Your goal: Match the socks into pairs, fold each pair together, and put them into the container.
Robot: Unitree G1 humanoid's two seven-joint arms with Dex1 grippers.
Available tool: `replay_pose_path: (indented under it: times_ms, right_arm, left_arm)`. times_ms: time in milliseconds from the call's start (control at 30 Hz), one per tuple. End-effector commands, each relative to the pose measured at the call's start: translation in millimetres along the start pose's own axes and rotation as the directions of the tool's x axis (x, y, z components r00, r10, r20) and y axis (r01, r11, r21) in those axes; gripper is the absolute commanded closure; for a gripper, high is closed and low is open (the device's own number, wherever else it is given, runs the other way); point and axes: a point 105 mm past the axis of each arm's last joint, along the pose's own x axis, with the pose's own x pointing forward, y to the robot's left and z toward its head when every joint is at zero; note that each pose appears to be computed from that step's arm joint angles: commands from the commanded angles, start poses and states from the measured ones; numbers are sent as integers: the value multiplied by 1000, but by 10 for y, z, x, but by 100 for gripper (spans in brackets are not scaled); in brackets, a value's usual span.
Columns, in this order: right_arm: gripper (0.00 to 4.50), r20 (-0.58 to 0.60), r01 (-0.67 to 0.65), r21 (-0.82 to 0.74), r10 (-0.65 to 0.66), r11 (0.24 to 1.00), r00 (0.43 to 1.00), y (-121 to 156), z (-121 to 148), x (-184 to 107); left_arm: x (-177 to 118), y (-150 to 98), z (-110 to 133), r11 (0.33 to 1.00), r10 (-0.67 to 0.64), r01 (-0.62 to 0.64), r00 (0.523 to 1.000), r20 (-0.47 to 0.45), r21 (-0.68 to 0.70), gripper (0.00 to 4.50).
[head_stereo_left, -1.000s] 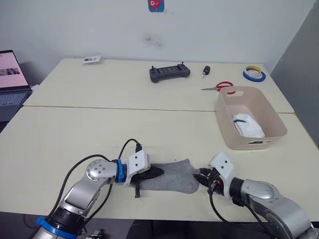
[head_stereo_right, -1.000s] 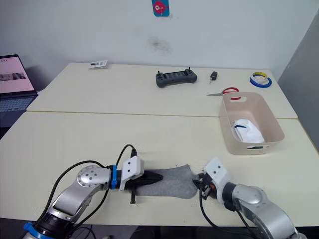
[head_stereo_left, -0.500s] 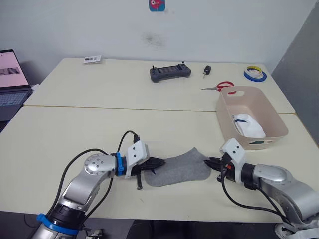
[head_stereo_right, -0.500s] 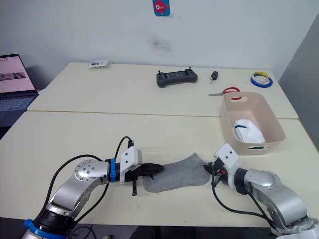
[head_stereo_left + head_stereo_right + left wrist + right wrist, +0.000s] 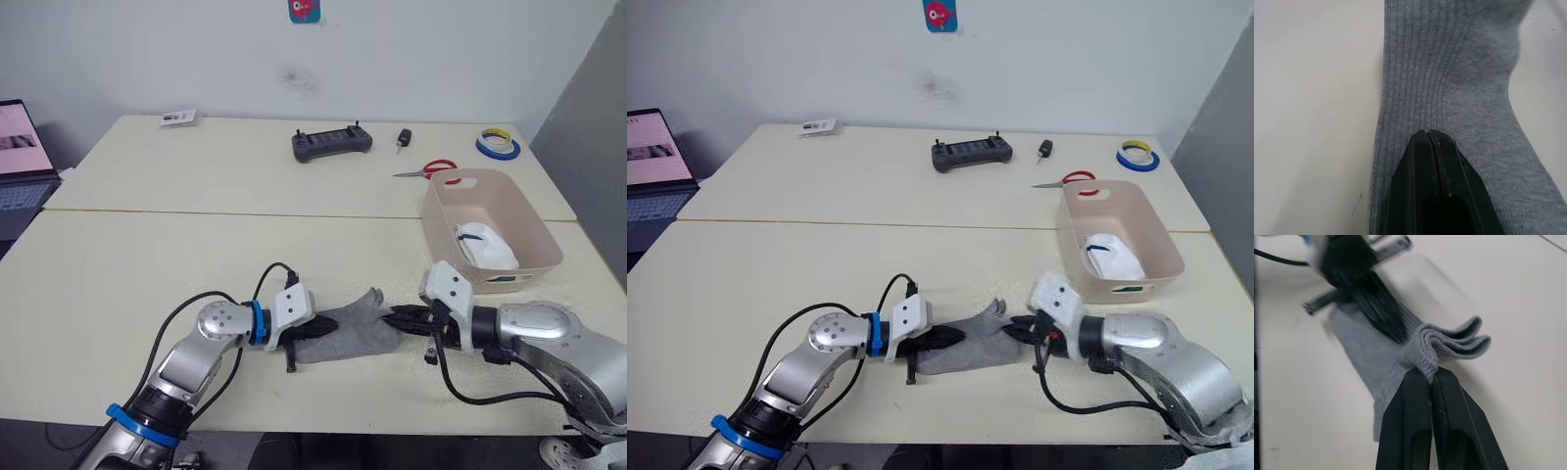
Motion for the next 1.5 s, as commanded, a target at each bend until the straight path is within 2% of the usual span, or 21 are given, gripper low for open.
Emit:
replay_pose_path:
  times_ms: [33,100,300,400,533,667,867,1033,1267,1500]
  right_arm:
    - [447,-20,-47,-23,47,999,999,43,15,20]
    - [447,-30,-53,-23,52,998,998,28,0,25]
    - [447,-27,-92,15,93,996,995,32,34,74]
    - [447,-5,-130,54,130,990,992,71,97,175]
    - [447,23,-164,101,162,981,986,101,178,357]
    - [447,9,-168,121,168,978,986,93,199,556]
    - [447,-2,-191,109,192,976,981,109,213,591]
    - [447,21,-250,127,250,960,968,209,273,610]
    - [447,14,-287,145,289,947,957,295,298,812]
    - [447,-3,-296,140,300,945,954,338,267,1021]
  left_arm:
    - [-144,-17,94,999,-14,14,1000,-9,44,450]
    - [-180,-18,103,999,-17,18,1000,-23,44,450]
    - [-101,-44,-193,1000,-1,0,995,-100,-9,450]
    - [-95,-88,-252,1000,0,-3,994,-105,-26,450]
    - [-104,-92,-236,999,13,-16,996,-92,-30,450]
    - [-169,-29,-81,998,51,-51,998,-21,-28,450]
    - [-454,-12,102,999,23,-24,1000,-6,-33,450]
    - [-596,-30,-61,998,13,-18,996,-88,-56,450]
    - [-556,-75,-180,997,18,-26,994,-104,-76,450]
    - [-568,-64,-189,997,35,-42,994,-106,-72,450]
